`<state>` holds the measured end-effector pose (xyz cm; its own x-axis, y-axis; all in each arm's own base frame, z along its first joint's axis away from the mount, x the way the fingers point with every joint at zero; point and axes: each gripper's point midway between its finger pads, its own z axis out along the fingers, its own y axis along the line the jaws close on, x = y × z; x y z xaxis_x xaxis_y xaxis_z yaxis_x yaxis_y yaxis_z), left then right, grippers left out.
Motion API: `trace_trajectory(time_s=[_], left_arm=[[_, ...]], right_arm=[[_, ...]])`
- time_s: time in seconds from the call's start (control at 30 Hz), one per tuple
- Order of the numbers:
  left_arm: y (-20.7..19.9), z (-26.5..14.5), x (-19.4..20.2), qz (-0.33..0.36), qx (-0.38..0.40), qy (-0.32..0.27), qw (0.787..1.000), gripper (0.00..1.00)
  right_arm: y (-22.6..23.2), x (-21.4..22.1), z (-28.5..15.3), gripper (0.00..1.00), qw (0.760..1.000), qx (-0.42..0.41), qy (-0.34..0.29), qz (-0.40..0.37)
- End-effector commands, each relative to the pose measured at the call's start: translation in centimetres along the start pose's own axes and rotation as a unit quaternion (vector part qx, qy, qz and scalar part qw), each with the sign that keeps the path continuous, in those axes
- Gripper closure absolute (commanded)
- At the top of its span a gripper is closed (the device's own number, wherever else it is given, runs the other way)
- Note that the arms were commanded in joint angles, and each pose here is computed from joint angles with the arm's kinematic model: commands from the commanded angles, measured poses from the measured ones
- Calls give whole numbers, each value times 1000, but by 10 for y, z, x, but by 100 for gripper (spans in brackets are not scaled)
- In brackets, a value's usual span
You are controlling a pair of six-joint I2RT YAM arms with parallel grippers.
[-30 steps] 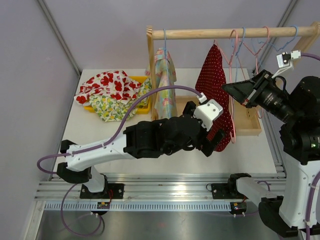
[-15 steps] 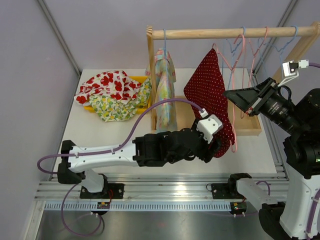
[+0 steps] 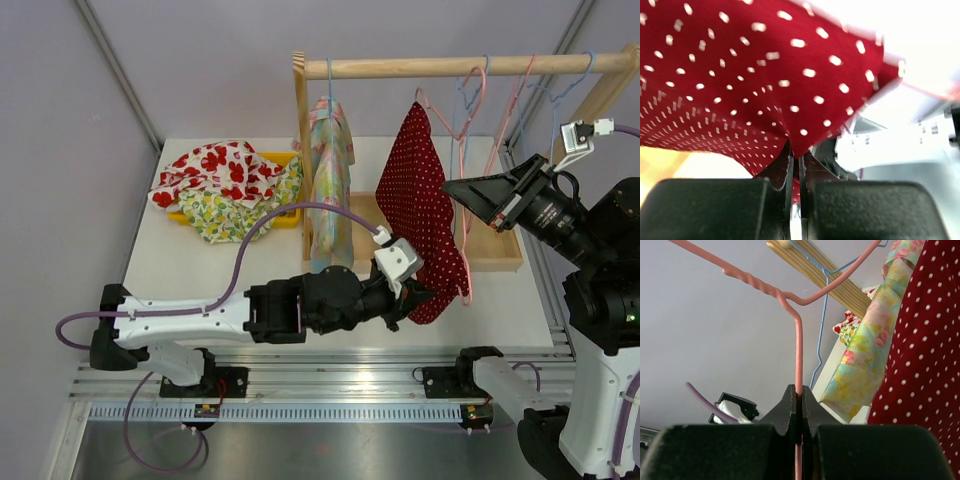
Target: Remove the skirt from the hanger
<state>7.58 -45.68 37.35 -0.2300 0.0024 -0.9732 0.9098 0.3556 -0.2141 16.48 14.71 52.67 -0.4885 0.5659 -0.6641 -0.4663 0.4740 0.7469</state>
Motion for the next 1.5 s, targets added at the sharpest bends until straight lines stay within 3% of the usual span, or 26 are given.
trace_trajectory(time_s=[0.0, 0.07, 0.1, 0.13, 0.2, 0.23, 0.37, 0.67, 0.87, 1.03, 1.17, 1.23, 1.27, 1.3, 1.37, 1.43, 1.47], left_arm=[[-23, -14, 24, -10, 45, 5, 999, 100], [-34, -26, 68, -21, 50, 46, 997, 100], [-26, -35, 125, -13, 42, 100, 994, 100], [-46, -47, 142, -21, 72, 103, 992, 100], [-45, -76, 195, -50, 72, 135, 987, 100], [-61, -93, 211, -72, 85, 152, 982, 100], [-61, -137, 247, -81, 38, 192, 977, 100], [-5, -141, 205, -19, -107, 178, 978, 100], [52, -150, 127, 34, -188, 156, 969, 100], [90, -194, 38, 17, -219, 81, 972, 100], [120, -227, 0, 40, -267, 57, 961, 100], [136, -240, -1, 66, -298, 78, 949, 100], [140, -246, -11, 64, -310, 69, 946, 100], [144, -251, -13, 69, -315, 70, 944, 100], [153, -260, -25, 76, -325, 58, 941, 100], [163, -266, -39, 83, -341, 39, 936, 100], [168, -270, -46, 79, -350, 27, 933, 100]], right_arm=[[23, -22, 7, 100, 998, -42, -21, -45], [30, -32, 8, 100, 997, -43, -29, -65], [23, -37, 17, 100, 997, -33, -26, -65], [21, -40, 19, 100, 997, -26, -25, -67], [18, -50, 27, 100, 996, -18, -31, -86], [15, -53, 30, 100, 995, -14, -32, -88], [-2, -57, 49, 100, 997, -3, -26, -77], [-40, -58, 82, 100, 999, 5, -26, -43], [-72, -51, 99, 100, 999, 39, -1, -31], [-95, -29, 97, 100, 998, 59, 23, -20], [-103, -16, 89, 100, 997, 69, 29, -17], [-102, -15, 86, 91, 997, 70, 29, -18], [-100, -14, 84, 82, 997, 68, 28, -25], [-99, -14, 82, 50, 997, 66, 29, -29], [-96, -12, 78, 19, 997, 65, 32, -38], [-96, -10, 75, 2, 996, 68, 35, -41], [-95, -8, 73, 0, 996, 67, 34, -45]])
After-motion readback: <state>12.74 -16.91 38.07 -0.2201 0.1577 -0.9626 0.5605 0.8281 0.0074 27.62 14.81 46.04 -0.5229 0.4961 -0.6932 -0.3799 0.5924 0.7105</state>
